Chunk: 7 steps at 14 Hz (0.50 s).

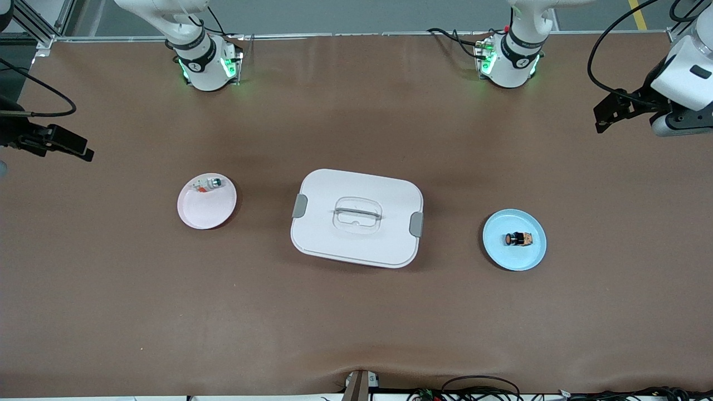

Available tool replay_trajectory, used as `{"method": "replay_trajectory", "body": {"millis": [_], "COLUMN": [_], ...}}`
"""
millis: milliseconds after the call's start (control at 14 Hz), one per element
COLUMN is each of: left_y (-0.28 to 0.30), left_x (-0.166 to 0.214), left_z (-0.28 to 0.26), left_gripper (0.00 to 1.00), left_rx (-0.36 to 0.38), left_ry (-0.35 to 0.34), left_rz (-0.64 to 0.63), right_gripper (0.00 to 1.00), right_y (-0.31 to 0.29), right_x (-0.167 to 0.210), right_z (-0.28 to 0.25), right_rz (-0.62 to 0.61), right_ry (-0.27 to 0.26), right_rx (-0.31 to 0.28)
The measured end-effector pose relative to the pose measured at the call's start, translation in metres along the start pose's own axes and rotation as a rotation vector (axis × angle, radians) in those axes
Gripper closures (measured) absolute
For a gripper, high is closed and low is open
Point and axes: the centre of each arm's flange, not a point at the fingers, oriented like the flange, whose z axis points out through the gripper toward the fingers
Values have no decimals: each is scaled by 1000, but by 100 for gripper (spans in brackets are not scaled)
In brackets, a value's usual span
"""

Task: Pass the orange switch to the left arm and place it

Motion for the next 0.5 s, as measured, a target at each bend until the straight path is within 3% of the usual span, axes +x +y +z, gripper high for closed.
{"method": "replay_trajectory", "body": {"millis": [500], "left_y": [-2], "left_x": [18], "left_z": [-2], "left_gripper": [0], "left_rx": [-39], "left_ry": [19], "left_rz": [-8], "right_gripper": [0], "right_y": [-3], "right_x": [3], "right_z": [-3], "right_rz": [-5], "right_ry": [35], "right_rx": [5]}}
